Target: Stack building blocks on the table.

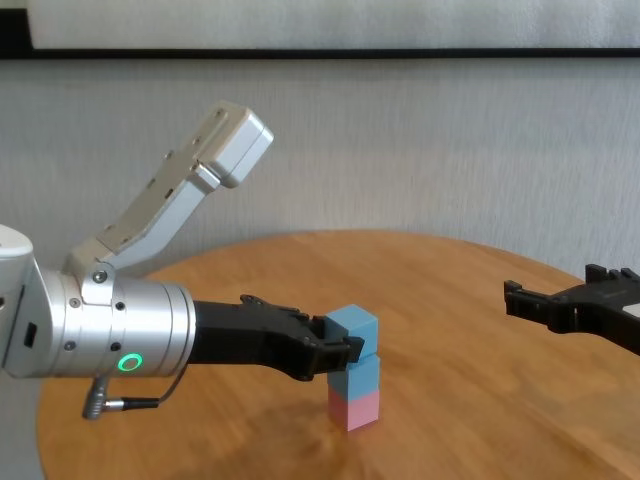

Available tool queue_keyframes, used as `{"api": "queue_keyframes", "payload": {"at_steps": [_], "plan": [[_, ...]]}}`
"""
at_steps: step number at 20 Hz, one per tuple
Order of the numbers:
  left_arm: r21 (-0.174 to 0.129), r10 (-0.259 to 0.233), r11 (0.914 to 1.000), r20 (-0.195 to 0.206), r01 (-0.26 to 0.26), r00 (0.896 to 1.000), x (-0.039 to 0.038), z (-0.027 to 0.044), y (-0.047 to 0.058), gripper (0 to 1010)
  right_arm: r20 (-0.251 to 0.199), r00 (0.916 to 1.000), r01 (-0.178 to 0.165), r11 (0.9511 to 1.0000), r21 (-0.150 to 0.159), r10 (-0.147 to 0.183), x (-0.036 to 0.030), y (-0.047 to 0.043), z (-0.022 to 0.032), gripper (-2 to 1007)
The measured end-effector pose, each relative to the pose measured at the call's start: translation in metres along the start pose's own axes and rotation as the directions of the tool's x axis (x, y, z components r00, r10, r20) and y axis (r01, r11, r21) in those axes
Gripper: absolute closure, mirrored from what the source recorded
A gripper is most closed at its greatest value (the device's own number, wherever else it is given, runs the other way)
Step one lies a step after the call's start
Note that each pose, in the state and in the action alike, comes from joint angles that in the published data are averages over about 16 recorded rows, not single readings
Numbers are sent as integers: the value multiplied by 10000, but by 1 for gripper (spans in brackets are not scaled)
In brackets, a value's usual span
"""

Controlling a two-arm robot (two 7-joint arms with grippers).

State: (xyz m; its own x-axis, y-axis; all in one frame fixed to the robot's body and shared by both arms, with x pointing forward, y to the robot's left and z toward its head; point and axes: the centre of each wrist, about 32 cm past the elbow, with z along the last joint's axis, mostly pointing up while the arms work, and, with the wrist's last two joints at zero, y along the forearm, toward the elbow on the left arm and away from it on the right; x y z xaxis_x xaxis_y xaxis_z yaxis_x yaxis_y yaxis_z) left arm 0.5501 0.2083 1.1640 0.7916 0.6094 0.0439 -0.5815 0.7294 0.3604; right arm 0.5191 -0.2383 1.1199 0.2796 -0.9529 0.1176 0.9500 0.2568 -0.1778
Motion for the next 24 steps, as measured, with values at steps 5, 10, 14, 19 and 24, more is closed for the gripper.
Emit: {"api": "queue_keyframes", "payload": {"at_steps": [5,10,14,19,24], "plan": [[-46,58,10000,51,-58,10000,-8,16,8,473,0,10000,0,10000,0,0,0,0,0,0],[-214,227,9995,188,-223,9996,-9,67,45,322,0,10000,0,10000,0,0,0,0,0,0],[-442,609,9973,349,-594,9975,19,119,119,189,0,10000,0,10000,0,0,0,0,0,0],[-666,1517,9867,499,-1482,9872,121,149,290,77,0,10000,0,10000,0,0,0,0,0,0],[-683,2555,9656,685,-2509,9644,255,138,492,20,0,10000,0,10000,0,0,0,0,0,0]]}}
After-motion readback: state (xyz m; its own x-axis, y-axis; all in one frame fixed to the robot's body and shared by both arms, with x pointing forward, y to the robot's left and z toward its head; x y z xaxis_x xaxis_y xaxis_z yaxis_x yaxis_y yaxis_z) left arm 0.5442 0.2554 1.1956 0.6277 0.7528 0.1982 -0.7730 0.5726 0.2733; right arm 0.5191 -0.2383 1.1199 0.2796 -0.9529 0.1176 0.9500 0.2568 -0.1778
